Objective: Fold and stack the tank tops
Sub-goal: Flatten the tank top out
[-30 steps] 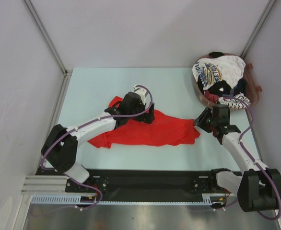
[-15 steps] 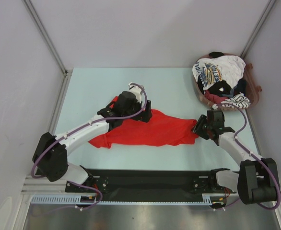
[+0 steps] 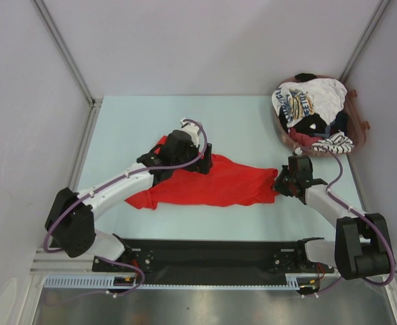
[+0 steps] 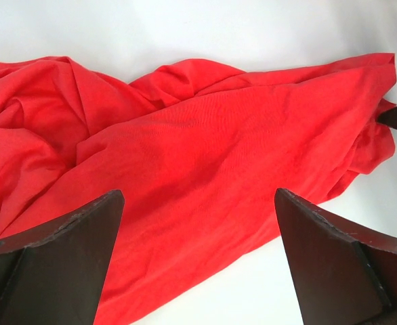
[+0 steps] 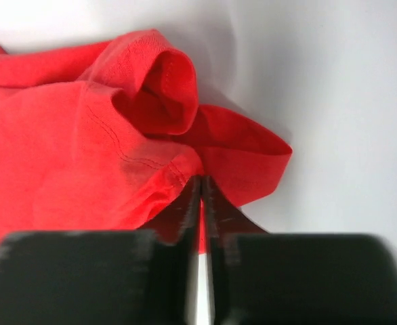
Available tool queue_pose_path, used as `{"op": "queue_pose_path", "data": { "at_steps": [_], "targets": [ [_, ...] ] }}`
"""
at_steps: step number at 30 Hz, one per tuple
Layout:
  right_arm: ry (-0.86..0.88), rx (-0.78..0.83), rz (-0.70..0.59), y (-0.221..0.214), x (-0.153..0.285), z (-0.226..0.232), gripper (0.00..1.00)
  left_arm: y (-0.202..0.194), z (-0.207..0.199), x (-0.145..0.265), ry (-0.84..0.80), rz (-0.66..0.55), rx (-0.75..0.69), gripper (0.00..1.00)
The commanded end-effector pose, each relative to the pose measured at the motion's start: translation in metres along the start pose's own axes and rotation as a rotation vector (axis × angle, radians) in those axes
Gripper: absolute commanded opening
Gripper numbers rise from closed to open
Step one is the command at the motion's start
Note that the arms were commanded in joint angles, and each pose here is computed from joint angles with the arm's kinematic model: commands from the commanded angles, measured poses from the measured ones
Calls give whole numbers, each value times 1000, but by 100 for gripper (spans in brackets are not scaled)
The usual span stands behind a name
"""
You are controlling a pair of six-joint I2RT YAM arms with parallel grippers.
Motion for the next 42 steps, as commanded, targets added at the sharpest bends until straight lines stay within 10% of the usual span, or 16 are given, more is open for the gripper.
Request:
{"op": "queue_pose_path", "data": {
  "at_steps": [1,23,36,42],
  "targets": [
    [11,55,-67,15,6,12,0,8,1,13,15,-41,-17,100],
    [53,-90,-348,98,111,16,0,-45,40,74,198,-2,168,100],
    [82,-121,-332,103,99,8,0,-120,86,60,257,93,425,100],
    [87,-117,-327,102,98,8,0,-128,89,40,266,124,427,62]
  ]
}}
Point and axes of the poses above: each gripper's point midway between its finger pads, its own x axis back along the fingers, its own z axis along the line the jaws close on, y = z × x, the point moved 6 cm from there along x, back along the fingers, and after that the axes turned 3 degrees about -x, right-handed, at the moved point
